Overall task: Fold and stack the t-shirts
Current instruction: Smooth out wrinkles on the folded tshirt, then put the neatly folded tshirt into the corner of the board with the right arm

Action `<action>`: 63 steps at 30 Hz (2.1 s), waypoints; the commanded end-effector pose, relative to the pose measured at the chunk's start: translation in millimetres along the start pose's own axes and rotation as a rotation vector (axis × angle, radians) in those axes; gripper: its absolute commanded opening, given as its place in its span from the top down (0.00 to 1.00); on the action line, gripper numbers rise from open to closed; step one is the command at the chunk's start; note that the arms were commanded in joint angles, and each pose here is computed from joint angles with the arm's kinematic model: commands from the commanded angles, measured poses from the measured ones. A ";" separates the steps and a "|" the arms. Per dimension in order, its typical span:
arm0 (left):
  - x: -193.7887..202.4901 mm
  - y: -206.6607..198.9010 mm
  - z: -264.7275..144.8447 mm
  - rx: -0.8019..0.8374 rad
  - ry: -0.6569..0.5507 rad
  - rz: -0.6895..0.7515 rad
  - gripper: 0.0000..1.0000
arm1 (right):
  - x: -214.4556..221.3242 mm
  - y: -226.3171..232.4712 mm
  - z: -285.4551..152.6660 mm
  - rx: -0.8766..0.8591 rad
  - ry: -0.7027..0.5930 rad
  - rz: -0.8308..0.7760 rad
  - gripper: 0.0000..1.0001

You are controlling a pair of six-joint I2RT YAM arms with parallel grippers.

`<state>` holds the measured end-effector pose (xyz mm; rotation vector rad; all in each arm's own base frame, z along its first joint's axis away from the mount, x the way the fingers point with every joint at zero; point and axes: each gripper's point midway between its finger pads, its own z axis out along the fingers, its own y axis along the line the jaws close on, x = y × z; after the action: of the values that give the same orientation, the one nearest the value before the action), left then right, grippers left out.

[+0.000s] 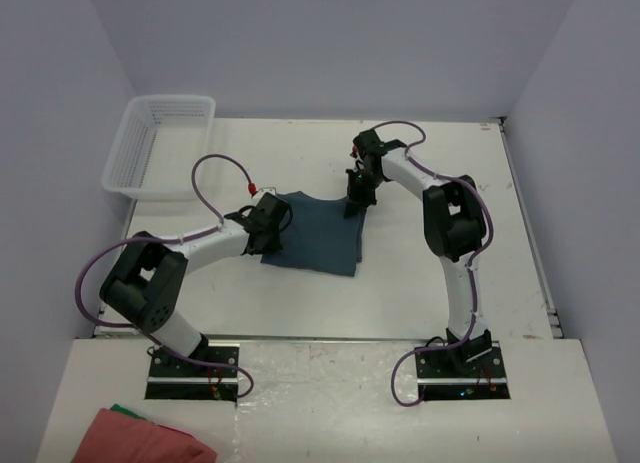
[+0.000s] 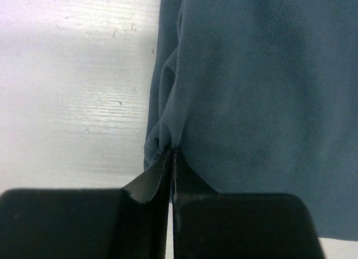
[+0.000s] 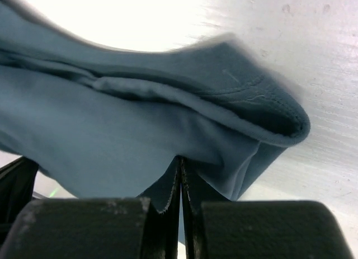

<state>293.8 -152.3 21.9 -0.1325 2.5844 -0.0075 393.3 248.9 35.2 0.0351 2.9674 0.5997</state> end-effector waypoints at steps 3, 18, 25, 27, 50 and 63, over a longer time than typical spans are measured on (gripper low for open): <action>18.6 12.5 -0.8 -0.038 0.040 0.010 1.00 | 7.3 -10.2 1.5 0.054 0.030 0.070 1.00; -50.2 -3.2 -68.5 -0.012 -0.201 -0.026 1.00 | -25.3 21.3 -54.0 -0.065 -0.182 -0.122 0.98; -81.4 -19.6 -88.7 0.014 -0.247 -0.010 0.95 | -11.7 36.2 -109.3 -0.119 -0.276 -0.185 0.78; -79.0 -20.2 -86.8 0.003 -0.223 -0.013 0.93 | -7.0 28.5 -112.4 -0.081 -0.272 -0.174 0.75; -99.0 -75.2 -31.6 0.035 -0.178 0.183 0.87 | 47.1 -2.5 -60.0 -0.198 -0.190 -0.057 0.66; -113.6 -67.9 -10.7 0.011 -0.179 0.163 0.83 | 60.0 -33.0 -76.9 -0.101 -0.258 -0.027 0.01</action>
<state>370.6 -214.6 83.8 0.0990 2.4488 0.0409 325.6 194.1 92.0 0.0449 2.6913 0.7067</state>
